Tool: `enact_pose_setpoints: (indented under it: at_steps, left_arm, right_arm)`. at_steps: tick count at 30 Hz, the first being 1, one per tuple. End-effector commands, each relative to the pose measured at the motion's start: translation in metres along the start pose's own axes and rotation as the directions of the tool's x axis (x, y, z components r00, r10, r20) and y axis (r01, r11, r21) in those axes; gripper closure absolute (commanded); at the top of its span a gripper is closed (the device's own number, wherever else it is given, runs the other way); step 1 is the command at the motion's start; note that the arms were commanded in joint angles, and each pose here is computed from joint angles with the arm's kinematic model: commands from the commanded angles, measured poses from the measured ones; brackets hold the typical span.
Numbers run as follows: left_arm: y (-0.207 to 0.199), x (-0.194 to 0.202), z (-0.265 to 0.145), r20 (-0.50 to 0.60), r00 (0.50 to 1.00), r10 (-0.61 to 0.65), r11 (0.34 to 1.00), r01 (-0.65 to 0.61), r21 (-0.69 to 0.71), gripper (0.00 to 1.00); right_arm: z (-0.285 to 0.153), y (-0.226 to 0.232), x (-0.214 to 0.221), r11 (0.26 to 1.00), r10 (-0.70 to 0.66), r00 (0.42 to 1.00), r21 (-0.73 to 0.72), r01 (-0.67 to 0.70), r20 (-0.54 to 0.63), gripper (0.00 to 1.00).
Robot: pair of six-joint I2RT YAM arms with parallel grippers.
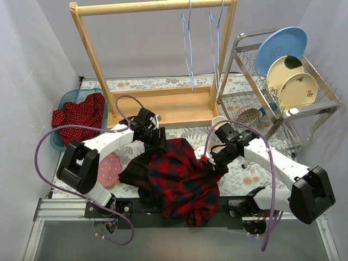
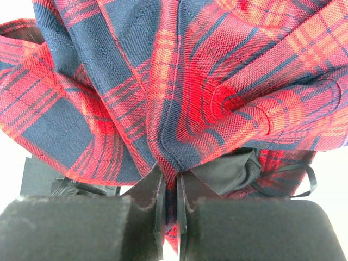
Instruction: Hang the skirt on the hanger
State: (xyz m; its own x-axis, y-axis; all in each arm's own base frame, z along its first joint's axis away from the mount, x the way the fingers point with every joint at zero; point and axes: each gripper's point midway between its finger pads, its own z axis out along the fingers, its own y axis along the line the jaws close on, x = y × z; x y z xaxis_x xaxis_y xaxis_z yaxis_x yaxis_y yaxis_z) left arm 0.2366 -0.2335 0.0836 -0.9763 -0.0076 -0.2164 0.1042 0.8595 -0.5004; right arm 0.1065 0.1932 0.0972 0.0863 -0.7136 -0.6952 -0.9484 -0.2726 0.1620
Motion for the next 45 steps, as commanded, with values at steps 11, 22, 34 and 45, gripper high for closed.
enact_pose_setpoints:
  at_steps: [11, 22, 34, 45]
  left_arm:
    - [-0.067, -0.082, -0.141, 0.41, 0.911, 0.044, 0.976, -0.127, 0.177, 1.0]
    - [-0.145, -0.103, -0.351, 0.814, 0.579, 0.045, 0.915, -0.351, 0.199, 1.0]
    - [-0.035, 0.092, -0.13, 0.111, 0.972, -0.206, 0.864, 0.128, 0.486, 0.81]
    - [-0.067, 0.035, -0.16, 0.296, 0.952, -0.078, 0.872, -0.079, 0.483, 0.26]
  right_arm:
    - [-0.135, -0.095, -0.145, 0.874, -0.155, 0.983, 0.477, 0.092, 0.094, 0.99]
    - [-0.234, -0.068, -0.262, 0.762, -0.425, 0.879, 0.61, 0.217, 0.218, 0.99]
    - [-0.014, 0.052, -0.045, 0.984, -0.082, 0.988, -0.147, 0.102, 0.133, 0.56]
    - [-0.085, -0.028, -0.113, 0.944, -0.135, 0.984, 0.317, 0.092, 0.118, 0.24]
